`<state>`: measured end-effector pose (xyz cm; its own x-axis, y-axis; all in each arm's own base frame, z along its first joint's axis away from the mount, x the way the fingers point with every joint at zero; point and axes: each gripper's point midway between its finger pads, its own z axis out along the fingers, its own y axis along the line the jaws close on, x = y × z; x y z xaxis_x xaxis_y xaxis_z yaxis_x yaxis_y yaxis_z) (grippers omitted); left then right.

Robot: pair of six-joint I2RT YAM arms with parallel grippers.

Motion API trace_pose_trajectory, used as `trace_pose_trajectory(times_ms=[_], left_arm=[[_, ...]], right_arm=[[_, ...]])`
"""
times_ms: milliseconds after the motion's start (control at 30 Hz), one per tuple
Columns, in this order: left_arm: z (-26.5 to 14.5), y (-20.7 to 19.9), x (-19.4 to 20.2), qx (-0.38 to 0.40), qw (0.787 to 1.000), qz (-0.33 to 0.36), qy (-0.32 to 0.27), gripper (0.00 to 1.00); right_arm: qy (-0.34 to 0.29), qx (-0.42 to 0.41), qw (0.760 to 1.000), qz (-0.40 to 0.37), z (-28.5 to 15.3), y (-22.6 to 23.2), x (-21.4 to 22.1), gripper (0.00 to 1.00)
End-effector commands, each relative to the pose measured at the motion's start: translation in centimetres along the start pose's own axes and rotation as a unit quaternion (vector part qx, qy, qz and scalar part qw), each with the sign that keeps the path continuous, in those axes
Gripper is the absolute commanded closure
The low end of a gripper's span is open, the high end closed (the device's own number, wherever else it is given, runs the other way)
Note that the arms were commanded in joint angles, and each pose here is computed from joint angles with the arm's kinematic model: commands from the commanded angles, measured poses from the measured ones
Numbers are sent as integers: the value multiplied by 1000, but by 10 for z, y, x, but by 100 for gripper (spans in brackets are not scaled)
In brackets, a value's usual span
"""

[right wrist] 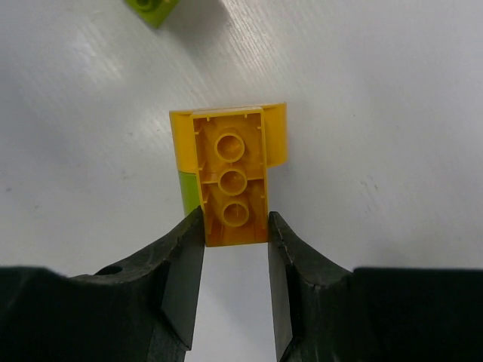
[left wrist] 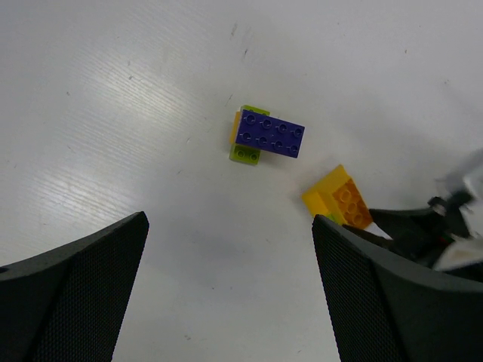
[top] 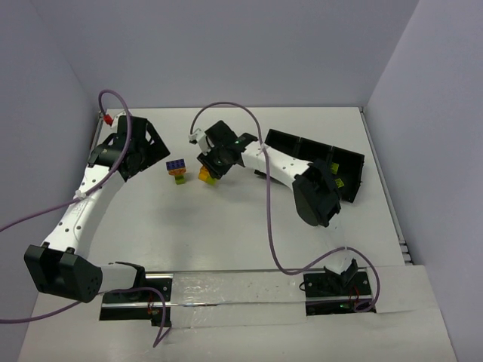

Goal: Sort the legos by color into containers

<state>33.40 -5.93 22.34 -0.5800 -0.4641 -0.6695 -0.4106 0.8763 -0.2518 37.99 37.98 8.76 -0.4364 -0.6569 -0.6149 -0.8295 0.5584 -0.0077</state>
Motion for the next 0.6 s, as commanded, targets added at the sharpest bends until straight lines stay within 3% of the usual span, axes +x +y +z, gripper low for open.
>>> trace_pose_trajectory(times_ms=[0, 267, 367, 567], left_arm=[[-5, -5, -10, 16, 1000, -1, -12, 3], [-9, -40, 0, 113, 993, 18, 20, 3], [-25, -82, 24, 255, 964, 38, 62, 4], [-45, -135, 56, 397, 912, 21, 102, 10]], right_arm=[[-131, 2, 990, 43, -94, -5, -56, 100], [-157, 9, 976, 149, -153, -21, -2, 100], [-169, 24, 967, 191, -172, -24, 26, 100], [-186, 23, 950, 251, -181, -18, 41, 100]])
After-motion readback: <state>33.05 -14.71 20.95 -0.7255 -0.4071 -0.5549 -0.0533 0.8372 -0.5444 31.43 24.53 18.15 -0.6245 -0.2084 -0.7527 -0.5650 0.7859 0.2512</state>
